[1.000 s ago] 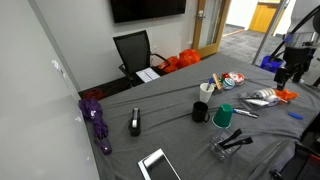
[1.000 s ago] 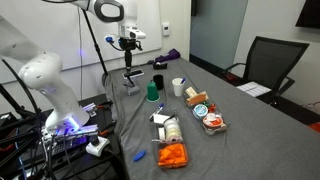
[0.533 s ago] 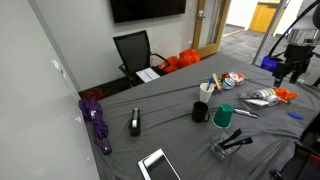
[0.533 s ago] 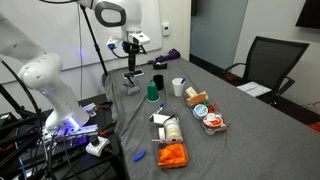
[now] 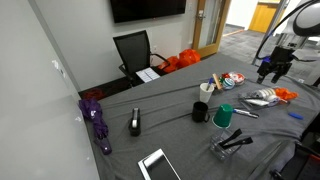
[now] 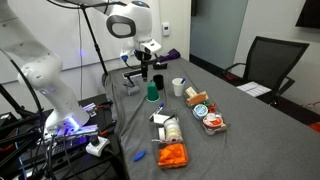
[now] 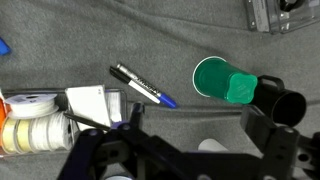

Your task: Turn the closest tray to the right

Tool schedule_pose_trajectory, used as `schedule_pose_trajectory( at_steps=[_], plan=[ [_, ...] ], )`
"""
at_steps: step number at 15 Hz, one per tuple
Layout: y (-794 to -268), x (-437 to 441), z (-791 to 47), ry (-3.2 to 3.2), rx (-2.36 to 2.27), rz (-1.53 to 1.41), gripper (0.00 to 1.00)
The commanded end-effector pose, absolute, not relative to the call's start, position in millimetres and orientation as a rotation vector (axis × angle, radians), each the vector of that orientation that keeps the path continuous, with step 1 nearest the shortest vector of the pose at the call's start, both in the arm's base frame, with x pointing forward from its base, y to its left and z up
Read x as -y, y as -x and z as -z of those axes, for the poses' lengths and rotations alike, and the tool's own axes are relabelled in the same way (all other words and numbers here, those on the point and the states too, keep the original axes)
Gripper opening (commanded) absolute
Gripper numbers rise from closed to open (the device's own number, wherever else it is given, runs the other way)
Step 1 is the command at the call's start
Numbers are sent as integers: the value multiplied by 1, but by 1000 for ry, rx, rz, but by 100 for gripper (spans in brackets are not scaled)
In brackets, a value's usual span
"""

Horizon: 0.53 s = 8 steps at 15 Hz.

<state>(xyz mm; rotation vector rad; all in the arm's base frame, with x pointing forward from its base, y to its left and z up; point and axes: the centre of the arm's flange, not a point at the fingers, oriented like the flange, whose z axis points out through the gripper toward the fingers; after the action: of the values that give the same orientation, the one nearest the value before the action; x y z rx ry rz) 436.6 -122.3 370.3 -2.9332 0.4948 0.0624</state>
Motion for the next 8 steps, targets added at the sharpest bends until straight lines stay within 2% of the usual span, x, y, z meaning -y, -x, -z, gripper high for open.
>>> schedule_pose_trajectory(
  at_steps=[1,8],
  plan=[
    [-464,139,-346,2943,-479,-13,100],
    [-489,143,-299,3006,-503,38,100]
  ],
)
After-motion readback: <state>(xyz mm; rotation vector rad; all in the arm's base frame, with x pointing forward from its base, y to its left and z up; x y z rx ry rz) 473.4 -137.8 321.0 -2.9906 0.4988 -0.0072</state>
